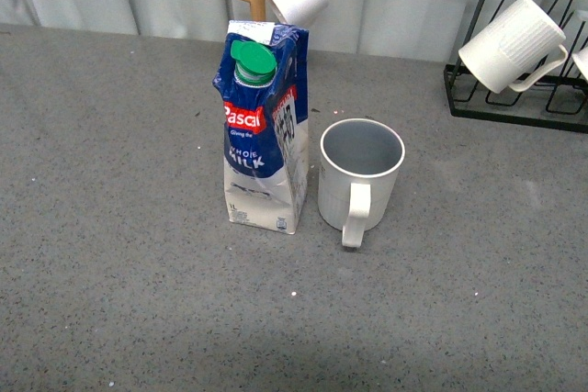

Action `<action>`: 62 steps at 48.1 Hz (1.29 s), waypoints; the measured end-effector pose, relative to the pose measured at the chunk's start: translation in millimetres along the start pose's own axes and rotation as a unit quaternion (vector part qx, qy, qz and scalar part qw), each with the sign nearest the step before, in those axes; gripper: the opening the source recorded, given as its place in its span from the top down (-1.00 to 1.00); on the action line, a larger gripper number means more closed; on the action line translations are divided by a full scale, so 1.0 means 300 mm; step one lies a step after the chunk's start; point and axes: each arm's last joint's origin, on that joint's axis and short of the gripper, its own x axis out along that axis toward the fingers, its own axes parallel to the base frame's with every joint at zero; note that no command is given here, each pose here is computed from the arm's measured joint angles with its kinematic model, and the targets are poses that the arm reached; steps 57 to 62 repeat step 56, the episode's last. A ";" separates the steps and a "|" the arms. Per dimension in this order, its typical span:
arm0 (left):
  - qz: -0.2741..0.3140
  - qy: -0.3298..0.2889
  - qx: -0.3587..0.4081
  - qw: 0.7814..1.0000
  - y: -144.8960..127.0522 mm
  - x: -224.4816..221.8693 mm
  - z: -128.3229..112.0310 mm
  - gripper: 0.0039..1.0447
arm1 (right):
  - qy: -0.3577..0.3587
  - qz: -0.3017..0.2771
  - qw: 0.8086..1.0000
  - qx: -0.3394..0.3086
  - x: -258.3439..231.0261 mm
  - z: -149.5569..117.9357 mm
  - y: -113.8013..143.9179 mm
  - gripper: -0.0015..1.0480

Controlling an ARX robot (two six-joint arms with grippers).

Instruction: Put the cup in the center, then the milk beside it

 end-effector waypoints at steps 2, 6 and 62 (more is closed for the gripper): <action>0.000 0.000 -0.001 1.000 0.000 0.000 0.000 0.91 | 0.000 0.000 1.000 0.000 0.000 0.000 0.000 -0.82; 0.000 0.000 0.000 1.000 0.000 0.000 0.000 0.57 | 0.000 0.000 1.000 0.000 0.000 0.000 0.000 -0.82; 0.000 0.000 0.001 1.000 0.000 0.000 0.000 -0.88 | 0.000 0.000 1.000 0.000 0.000 0.000 0.000 -0.82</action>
